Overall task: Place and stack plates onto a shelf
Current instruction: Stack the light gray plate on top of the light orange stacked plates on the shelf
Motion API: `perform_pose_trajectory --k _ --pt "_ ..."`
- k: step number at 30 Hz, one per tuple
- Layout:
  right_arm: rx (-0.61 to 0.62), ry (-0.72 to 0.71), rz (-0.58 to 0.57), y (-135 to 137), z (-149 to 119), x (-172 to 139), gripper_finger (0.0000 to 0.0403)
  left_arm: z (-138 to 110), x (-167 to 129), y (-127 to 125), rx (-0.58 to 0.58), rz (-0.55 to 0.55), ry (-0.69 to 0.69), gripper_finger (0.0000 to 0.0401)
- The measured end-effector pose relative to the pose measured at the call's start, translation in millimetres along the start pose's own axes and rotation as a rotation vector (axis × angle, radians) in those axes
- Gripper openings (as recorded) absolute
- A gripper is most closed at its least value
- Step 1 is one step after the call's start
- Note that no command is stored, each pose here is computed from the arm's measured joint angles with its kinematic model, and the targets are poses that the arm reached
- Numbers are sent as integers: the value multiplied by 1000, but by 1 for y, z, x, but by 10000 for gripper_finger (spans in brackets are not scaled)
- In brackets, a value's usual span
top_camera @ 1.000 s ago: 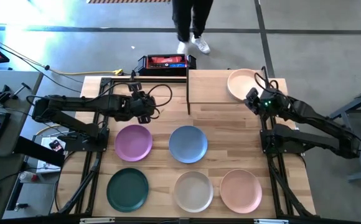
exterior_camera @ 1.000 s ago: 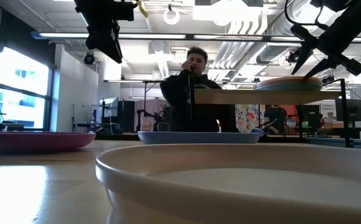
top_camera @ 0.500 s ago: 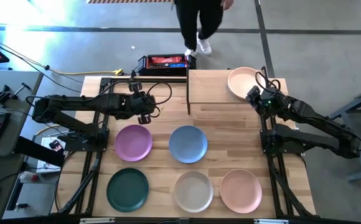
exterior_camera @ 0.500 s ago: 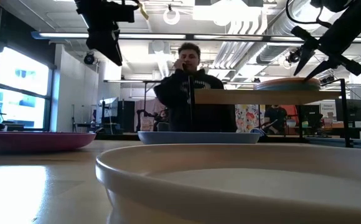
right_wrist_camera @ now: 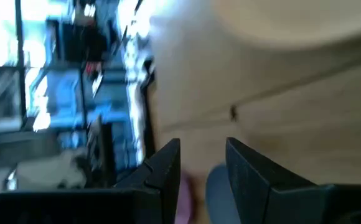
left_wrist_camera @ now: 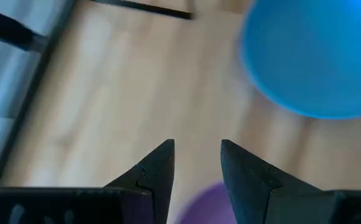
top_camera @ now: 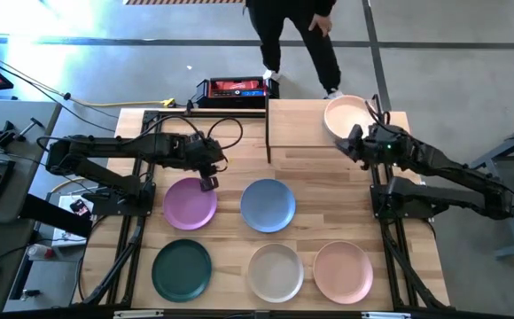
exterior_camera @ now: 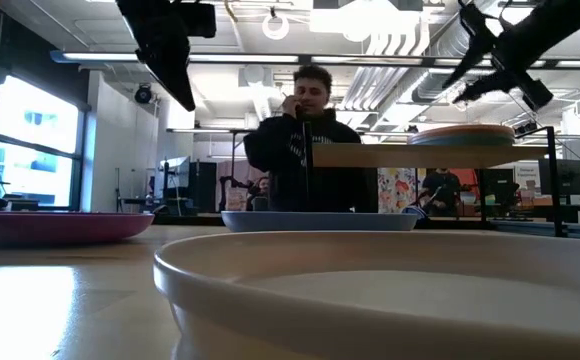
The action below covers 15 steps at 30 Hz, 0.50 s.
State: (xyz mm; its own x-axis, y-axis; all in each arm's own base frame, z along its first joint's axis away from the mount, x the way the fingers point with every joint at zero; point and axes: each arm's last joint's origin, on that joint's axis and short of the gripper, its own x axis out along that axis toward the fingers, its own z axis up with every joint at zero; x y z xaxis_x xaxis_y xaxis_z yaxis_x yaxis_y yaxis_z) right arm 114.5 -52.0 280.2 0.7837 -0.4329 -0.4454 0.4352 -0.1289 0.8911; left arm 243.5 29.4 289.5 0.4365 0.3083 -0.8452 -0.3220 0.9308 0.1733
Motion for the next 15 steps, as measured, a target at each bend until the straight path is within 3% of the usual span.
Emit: perform_pose_trajectory --k 8,15 --pt "-87 252 120 13 -33 2 108 -2 -3 -15 -92 -193 31 119" --pt "-187 413 114 16 -80 19 108 -5 -8 -32 -120 -273 53 119"
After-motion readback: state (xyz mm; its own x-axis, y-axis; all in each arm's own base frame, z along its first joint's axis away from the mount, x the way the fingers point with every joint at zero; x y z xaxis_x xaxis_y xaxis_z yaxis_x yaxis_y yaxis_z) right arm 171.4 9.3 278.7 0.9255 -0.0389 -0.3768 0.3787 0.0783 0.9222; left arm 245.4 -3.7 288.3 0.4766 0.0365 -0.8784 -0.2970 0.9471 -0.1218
